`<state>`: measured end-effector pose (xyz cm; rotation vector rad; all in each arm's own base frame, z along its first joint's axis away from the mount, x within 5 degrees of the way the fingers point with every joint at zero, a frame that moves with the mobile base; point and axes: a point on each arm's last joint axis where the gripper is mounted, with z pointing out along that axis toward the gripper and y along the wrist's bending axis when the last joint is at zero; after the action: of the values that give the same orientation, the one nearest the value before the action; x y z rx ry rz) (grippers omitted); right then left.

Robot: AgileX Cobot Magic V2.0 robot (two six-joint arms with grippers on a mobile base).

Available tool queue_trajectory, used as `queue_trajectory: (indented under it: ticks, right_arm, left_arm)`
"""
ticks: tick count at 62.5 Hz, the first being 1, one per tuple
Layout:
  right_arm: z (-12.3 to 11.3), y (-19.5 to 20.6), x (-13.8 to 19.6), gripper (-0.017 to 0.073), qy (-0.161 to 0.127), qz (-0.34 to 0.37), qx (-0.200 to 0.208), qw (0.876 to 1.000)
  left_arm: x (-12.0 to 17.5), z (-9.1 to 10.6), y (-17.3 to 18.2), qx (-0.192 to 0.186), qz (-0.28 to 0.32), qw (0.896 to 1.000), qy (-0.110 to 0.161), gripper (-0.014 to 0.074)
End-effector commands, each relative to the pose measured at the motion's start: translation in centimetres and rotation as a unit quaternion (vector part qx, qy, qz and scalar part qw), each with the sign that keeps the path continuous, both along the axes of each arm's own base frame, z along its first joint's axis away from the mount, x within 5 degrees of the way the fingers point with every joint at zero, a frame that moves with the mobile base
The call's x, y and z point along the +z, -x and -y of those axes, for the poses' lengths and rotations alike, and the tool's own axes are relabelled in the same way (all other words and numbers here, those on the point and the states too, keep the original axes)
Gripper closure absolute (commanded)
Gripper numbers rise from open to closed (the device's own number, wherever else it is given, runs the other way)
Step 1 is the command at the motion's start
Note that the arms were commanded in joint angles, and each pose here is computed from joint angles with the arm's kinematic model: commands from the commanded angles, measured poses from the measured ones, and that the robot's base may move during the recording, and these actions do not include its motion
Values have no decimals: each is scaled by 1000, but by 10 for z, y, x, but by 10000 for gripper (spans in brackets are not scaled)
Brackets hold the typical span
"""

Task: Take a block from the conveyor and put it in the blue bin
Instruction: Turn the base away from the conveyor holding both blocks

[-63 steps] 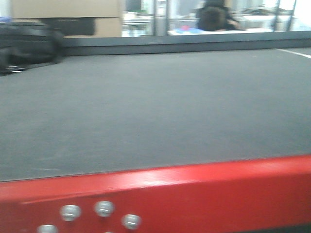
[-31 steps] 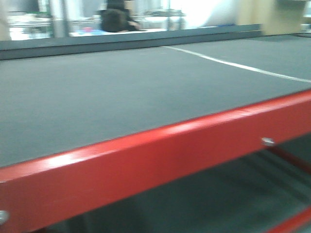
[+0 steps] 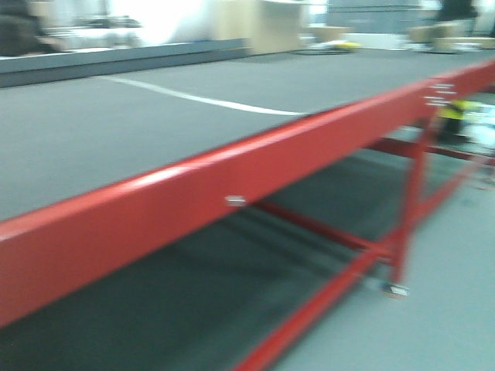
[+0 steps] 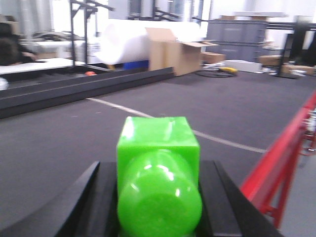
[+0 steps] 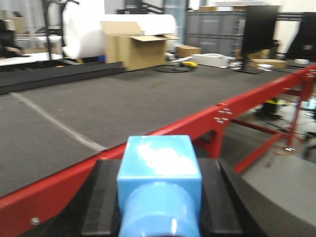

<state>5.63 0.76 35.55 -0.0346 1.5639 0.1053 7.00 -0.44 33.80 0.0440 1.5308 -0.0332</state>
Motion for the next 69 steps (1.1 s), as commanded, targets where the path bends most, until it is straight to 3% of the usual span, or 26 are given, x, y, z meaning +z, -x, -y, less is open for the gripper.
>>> queue_trajectory:
  ticks: [1, 69]
  right_arm:
    - [1, 2, 4, 721, 5, 12, -3, 1000]
    - [1, 2, 4, 721, 5, 12, -3, 1000]
  left_arm:
    - [2, 0, 1, -3, 11, 1000, 6, 705]
    - [2, 0, 1, -3, 11, 1000, 6, 705]
